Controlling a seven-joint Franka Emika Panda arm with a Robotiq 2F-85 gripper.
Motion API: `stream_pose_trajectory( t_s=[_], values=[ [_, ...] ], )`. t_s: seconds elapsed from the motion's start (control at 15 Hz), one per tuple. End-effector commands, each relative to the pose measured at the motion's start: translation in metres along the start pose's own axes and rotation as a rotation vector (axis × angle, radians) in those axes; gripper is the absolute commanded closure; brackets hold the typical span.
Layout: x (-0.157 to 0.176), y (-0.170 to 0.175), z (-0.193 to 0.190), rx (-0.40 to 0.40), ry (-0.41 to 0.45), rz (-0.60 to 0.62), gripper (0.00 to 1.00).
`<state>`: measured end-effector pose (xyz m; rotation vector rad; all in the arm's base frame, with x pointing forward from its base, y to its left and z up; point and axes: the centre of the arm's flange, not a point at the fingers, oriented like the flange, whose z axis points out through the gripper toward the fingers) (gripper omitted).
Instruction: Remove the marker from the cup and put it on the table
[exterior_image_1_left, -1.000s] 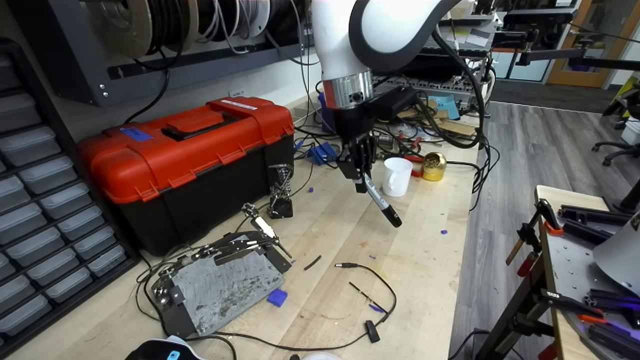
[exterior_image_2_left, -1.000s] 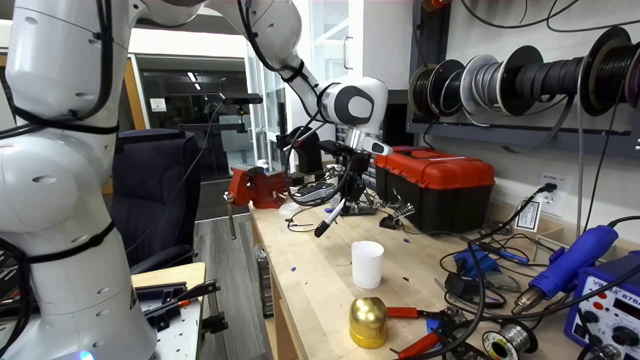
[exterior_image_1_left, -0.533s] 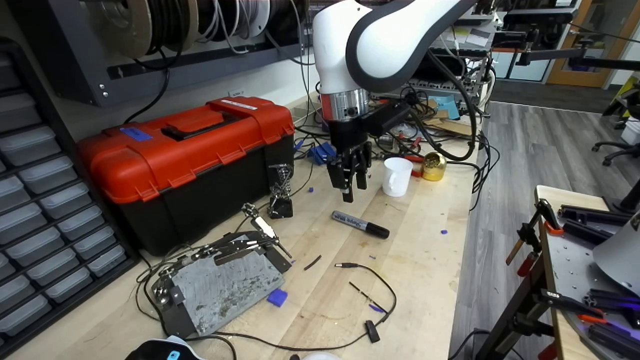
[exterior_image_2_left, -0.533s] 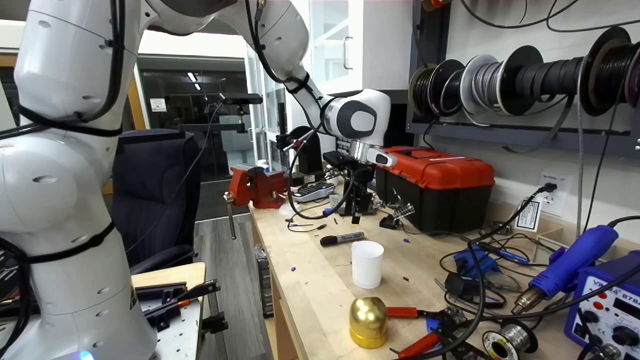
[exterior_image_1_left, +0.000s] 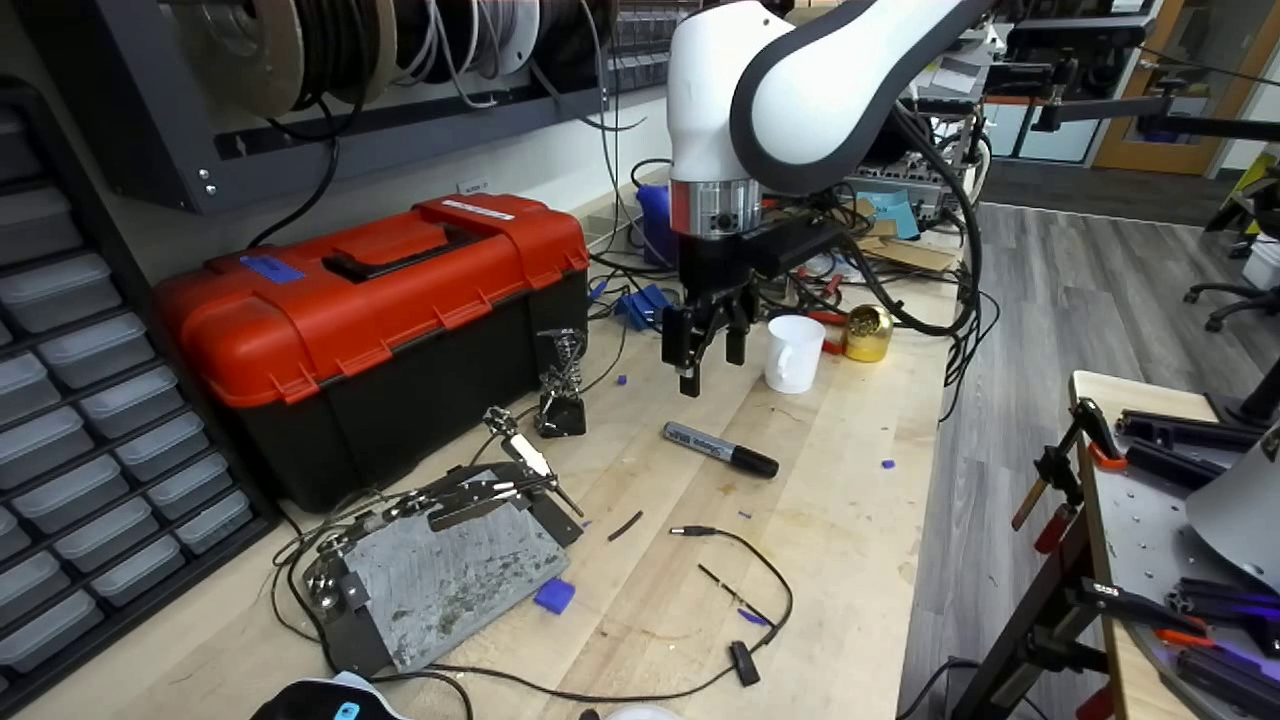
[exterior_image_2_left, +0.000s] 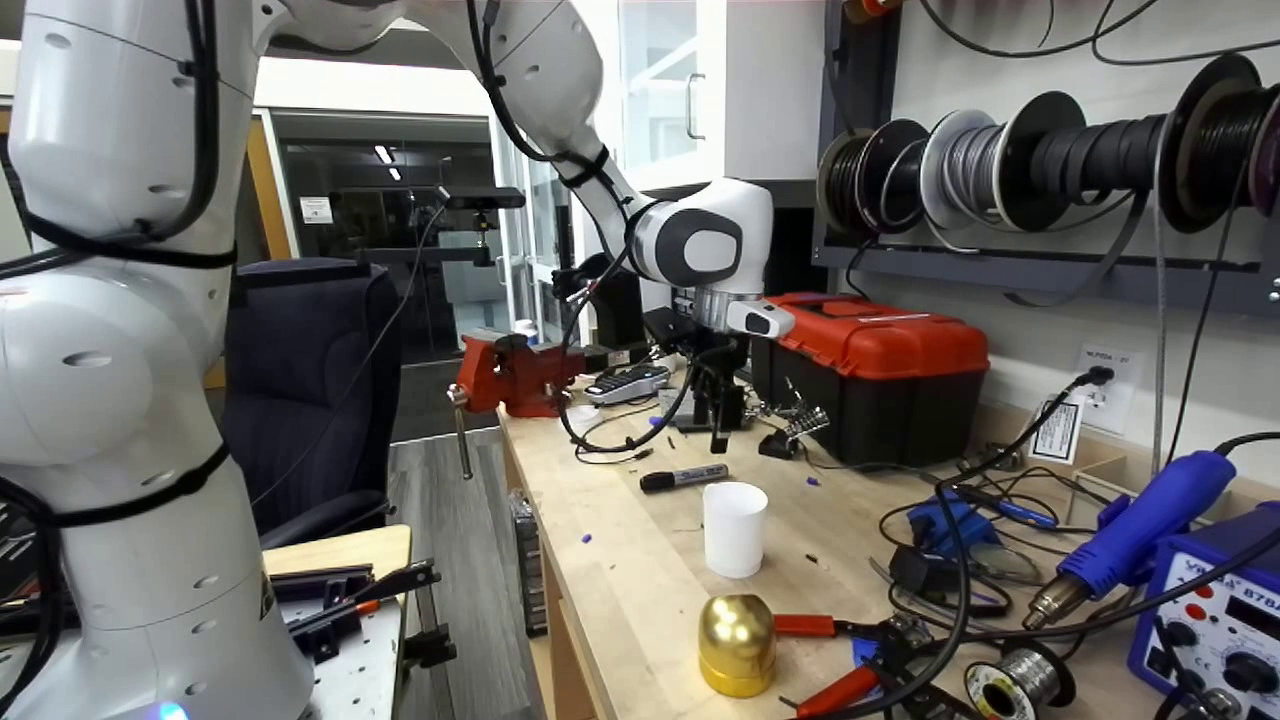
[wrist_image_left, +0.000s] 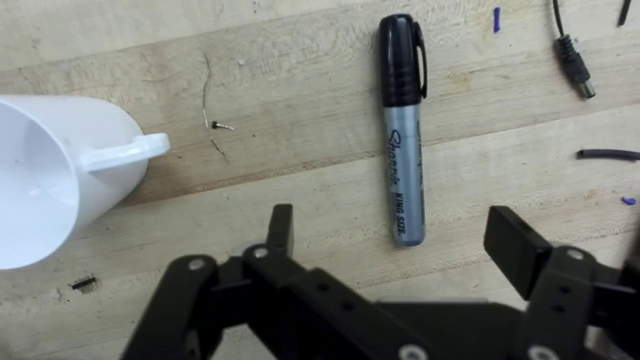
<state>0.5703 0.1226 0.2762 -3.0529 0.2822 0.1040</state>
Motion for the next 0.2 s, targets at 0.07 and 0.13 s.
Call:
stream_pose_trajectory(
  t_s=[0.07, 0.13],
  values=[
    [-0.0002, 0.0, -0.0004, 0.001, 0.001, 0.001, 0.02],
    [-0.0002, 0.0001, -0.0004, 0.001, 0.001, 0.002, 0.02]
  ],
)
